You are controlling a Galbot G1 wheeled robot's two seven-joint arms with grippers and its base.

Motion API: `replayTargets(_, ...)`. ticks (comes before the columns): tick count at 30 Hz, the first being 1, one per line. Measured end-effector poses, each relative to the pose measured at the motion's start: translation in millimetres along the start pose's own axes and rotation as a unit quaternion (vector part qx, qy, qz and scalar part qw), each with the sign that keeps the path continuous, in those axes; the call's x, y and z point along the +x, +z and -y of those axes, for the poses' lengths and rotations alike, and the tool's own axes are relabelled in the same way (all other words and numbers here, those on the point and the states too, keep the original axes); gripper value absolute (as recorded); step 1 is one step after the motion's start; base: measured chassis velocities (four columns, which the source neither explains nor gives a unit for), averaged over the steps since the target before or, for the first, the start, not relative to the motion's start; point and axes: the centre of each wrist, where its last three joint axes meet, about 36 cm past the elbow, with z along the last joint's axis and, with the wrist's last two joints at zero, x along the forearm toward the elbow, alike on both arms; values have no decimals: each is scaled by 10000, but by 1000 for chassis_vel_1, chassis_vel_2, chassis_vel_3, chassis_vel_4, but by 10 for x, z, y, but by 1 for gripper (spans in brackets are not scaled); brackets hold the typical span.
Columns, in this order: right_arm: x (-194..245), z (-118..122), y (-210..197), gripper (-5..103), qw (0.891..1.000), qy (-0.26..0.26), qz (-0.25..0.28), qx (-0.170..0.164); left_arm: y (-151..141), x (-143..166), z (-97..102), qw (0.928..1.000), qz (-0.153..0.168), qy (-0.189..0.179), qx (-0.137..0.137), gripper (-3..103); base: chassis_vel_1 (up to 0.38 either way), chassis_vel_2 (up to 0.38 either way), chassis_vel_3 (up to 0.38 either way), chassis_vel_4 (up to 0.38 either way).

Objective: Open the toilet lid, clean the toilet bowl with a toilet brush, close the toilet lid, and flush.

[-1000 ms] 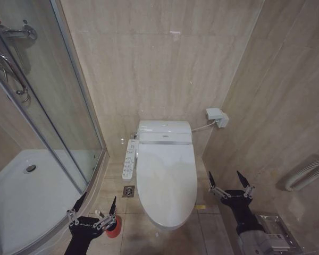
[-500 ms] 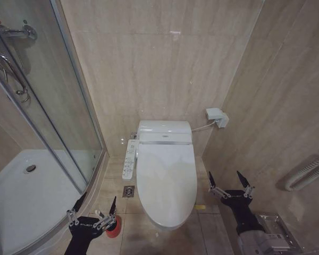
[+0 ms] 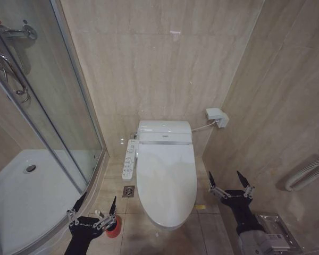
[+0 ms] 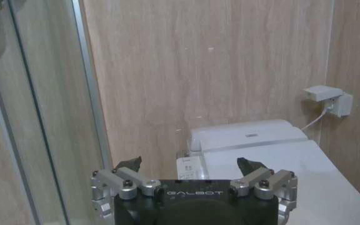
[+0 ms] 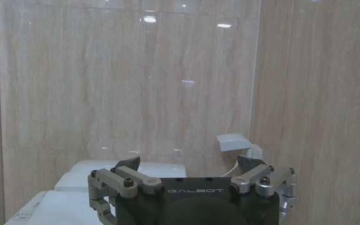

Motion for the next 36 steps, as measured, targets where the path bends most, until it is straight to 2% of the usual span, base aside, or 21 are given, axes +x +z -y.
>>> replayTargets(2,0,0,0,100,10000,0,0,0,45,-44,15,10000,-26,-40,67,99,0,0,0,0)
replayTargets(4,0,0,0,100,10000,0,0,-1,175,-183,66,9994,-136,-145,278,98,0,0,0,0)
replayTargets(5,0,0,0,100,10000,0,0,-1,175,-183,66,9994,-136,-145,278,98,0,0,0,0)
replayTargets(8,0,0,0,100,10000,0,0,0,376,-481,179,9968,-315,-278,673,98,0,0,0,0)
replayTargets(9,0,0,0,100,10000,0,0,0,376,-481,179,9968,-315,-278,673,98,0,0,0,0)
replayTargets(12,0,0,0,100,10000,0,0,-1,526,-808,320,9927,-482,-317,1059,97,0,0,0,0)
replayTargets(14,0,-1,0,100,10000,0,0,-1,565,-898,360,9919,-480,-305,1138,97,0,0,0,0)
replayTargets(16,0,0,0,100,10000,1,0,-1,683,-968,298,9943,-250,-380,962,97,0,0,0,0)
replayTargets(17,0,0,0,100,10000,1,0,-1,683,-968,298,9943,-250,-380,962,97,0,0,0,0)
replayTargets(18,0,0,0,100,10000,0,0,0,719,-967,257,9957,-130,-423,812,99,0,0,0,0)
replayTargets(24,0,0,0,100,10000,0,0,-1,717,-920,95,9980,26,-476,412,99,0,0,0,0)
replayTargets(25,0,0,0,100,10000,0,0,-1,717,-920,95,9980,26,-476,412,99,0,0,0,0)
replayTargets(26,0,0,0,100,10000,0,0,-1,734,-920,33,9983,44,-492,323,94,0,0,0,0)
replayTargets(27,0,0,0,100,10000,0,0,-1,745,-926,-36,9983,72,-507,265,94,0,0,0,0)
replayTargets(29,0,0,0,100,10000,-1,0,0,756,-942,-168,9983,110,-524,215,94,0,0,0,0)
replayTargets(30,0,0,0,100,10000,-1,0,0,756,-942,-168,9983,110,-524,215,94,0,0,0,0)
replayTargets(33,0,0,0,100,10000,0,0,-1,762,-980,-409,9982,156,-542,182,94,0,0,0,0)
replayTargets(36,0,0,0,100,10000,0,-1,-1,776,-1013,-506,9983,186,-520,203,94,0,0,0,0)
